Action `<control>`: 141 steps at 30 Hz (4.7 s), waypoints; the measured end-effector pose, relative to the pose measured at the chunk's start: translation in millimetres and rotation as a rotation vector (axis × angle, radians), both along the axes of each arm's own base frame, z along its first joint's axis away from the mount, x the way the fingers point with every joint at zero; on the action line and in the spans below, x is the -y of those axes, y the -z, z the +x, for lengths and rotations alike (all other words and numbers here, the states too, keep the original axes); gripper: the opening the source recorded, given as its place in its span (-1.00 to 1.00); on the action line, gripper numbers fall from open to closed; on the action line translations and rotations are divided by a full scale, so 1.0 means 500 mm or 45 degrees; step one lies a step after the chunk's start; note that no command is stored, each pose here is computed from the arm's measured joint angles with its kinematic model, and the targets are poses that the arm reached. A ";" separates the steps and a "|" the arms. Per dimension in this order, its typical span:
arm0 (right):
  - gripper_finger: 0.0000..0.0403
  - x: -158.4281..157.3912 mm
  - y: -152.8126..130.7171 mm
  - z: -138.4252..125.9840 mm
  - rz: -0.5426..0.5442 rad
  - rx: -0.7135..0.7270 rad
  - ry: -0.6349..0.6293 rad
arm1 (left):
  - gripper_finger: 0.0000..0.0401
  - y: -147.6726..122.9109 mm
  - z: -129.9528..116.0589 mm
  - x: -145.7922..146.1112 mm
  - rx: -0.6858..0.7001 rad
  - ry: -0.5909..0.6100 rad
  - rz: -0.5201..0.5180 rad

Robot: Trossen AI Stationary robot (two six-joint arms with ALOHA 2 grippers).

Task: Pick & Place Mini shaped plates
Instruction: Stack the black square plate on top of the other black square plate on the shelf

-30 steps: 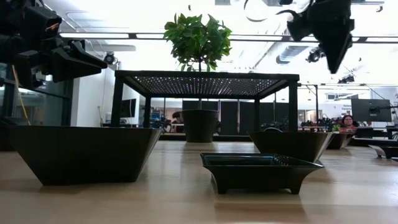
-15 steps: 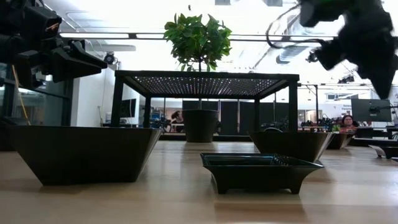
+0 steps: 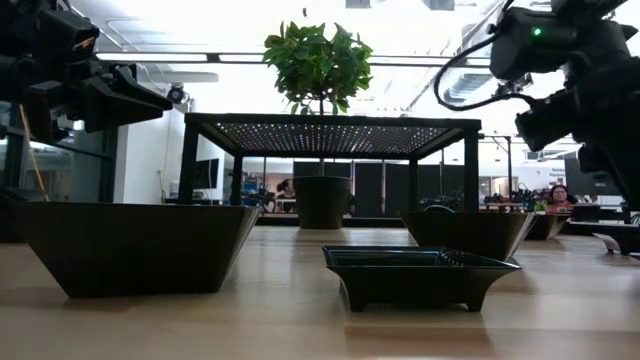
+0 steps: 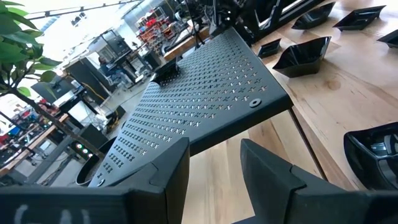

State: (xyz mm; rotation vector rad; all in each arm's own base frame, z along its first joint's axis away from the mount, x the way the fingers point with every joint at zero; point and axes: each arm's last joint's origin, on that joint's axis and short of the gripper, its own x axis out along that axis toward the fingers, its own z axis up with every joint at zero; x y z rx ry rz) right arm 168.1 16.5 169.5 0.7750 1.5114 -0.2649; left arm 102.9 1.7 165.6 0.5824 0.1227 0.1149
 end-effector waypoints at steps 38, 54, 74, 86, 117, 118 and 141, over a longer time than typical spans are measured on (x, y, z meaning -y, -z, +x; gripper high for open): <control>-0.99 -0.001 0.041 0.036 -0.001 -0.091 0.018 | -0.30 0.000 0.000 0.000 0.000 0.000 0.000; -0.95 -0.009 -0.009 0.026 0.002 0.051 -0.262 | -0.30 0.000 0.000 0.000 0.000 0.000 0.000; -0.24 -0.014 0.038 0.007 -0.075 0.103 -0.447 | -0.30 0.000 0.000 0.000 0.000 0.000 0.000; -0.27 -0.013 0.056 0.008 -0.104 0.172 -0.464 | -0.30 0.000 0.000 0.000 0.001 0.000 0.000; -1.00 -0.016 -0.019 0.009 -0.007 0.221 -0.204 | -0.30 0.000 0.000 0.000 0.000 0.000 0.000; -1.00 -0.016 -0.027 0.008 -0.001 0.225 -0.190 | -0.30 0.000 0.000 0.000 0.000 0.000 0.000; -1.00 0.031 -0.264 0.036 -0.089 0.537 0.234 | -0.30 0.000 0.000 0.000 0.000 0.000 0.000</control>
